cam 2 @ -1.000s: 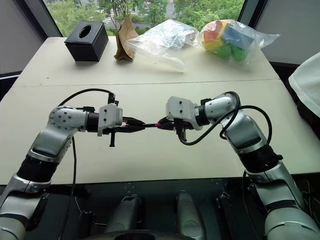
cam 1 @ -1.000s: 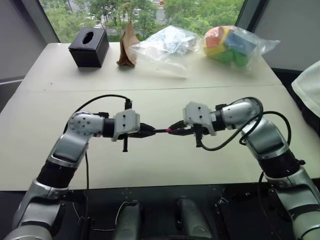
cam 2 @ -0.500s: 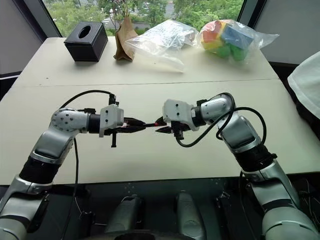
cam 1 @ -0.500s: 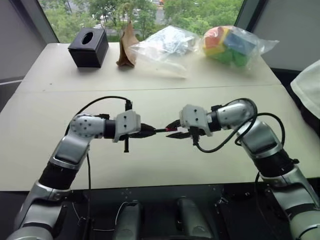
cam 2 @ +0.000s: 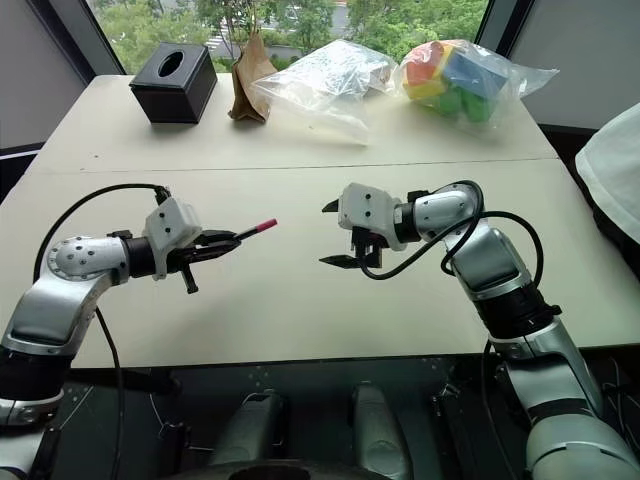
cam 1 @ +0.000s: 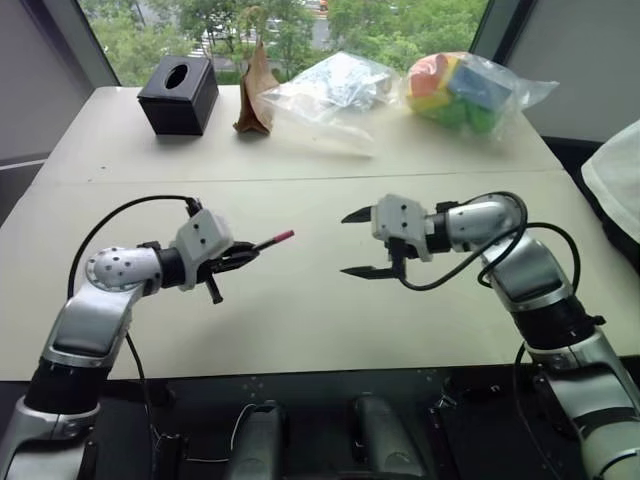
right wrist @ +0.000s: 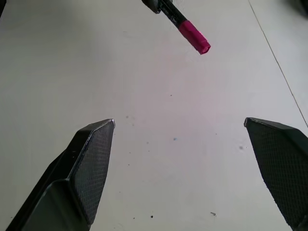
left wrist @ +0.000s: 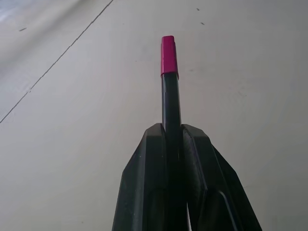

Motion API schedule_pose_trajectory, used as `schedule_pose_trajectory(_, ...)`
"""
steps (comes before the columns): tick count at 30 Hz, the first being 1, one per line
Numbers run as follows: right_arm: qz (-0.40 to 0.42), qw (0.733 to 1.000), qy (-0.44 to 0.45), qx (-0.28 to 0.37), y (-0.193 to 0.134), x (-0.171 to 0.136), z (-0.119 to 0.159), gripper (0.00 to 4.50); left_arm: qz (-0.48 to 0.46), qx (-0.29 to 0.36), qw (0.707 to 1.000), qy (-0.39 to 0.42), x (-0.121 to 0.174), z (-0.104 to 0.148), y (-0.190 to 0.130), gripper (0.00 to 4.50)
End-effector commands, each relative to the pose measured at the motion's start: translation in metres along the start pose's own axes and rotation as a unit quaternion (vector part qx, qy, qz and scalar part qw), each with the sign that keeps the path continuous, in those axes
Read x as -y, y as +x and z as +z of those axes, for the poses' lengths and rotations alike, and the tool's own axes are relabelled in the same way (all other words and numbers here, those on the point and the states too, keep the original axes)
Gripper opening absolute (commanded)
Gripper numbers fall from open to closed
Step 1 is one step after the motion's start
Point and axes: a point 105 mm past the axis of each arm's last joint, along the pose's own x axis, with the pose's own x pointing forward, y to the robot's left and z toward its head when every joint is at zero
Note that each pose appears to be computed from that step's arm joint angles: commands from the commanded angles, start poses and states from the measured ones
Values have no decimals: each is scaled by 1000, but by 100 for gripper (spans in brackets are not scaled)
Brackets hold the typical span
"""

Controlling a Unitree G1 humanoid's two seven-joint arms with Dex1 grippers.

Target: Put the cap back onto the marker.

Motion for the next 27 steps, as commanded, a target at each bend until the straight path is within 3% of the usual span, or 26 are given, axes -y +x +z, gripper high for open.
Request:
schedule_pose_trajectory(1,-29,999,-6,39,-4,6,19,444,88,-6,995,-44,-14,1,-17,0)
schedule_pose_trajectory(6,-43,997,6,64,2,7,28,444,221,-33,961,-163,-25,-25,-33,0)
schedule_pose_trajectory(13,-50,995,11,80,6,10,34,444,346,-83,904,-239,-28,-58,-48,0)
schedule_pose_trajectory(22,-56,995,10,78,4,10,34,444,357,-102,890,-264,-23,-79,-43,0)
schedule_pose_trajectory(27,-59,995,10,75,3,9,32,450,347,-98,892,-273,-14,-79,-38,243)
